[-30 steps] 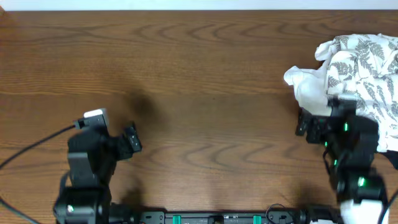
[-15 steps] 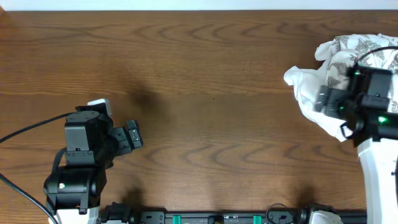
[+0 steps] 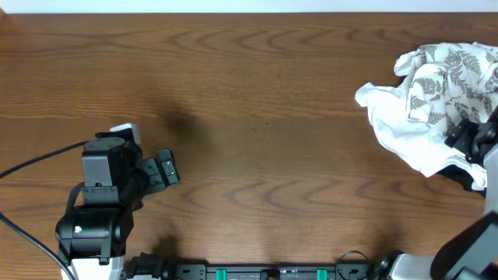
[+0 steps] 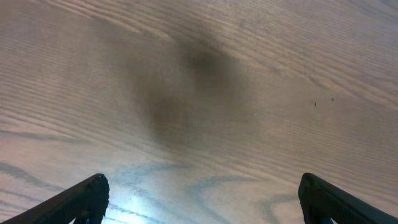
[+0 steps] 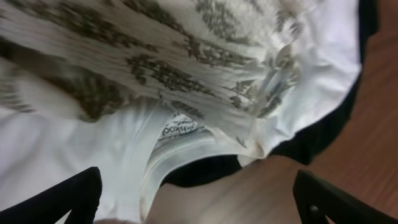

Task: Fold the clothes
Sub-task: 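Reach the right gripper into the fern-print garment pile and grasp it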

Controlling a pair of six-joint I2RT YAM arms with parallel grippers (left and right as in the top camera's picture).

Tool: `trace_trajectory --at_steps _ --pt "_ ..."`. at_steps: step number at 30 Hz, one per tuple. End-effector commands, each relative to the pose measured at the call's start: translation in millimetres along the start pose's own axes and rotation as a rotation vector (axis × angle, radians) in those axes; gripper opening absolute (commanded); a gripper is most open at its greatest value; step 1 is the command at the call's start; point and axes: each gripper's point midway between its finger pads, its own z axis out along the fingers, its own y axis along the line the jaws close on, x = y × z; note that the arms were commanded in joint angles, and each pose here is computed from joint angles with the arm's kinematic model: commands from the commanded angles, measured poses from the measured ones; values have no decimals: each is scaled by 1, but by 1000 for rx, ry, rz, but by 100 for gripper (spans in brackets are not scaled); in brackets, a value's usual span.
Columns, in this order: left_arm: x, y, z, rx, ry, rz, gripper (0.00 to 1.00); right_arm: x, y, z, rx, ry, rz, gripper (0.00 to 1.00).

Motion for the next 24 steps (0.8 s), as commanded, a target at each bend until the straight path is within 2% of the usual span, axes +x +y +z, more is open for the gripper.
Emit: trace_trajectory --at_steps 1,10,24 --pt "-6 -2 -6 6 -18 -9 98 -5 -2 11 4 6 0 97" --pt "-6 -2 -6 6 -18 -9 98 -14 -4 18 12 -24 18 96" --pt "-6 -2 -6 6 -18 -9 98 -5 -12 42 12 -25 42 96"
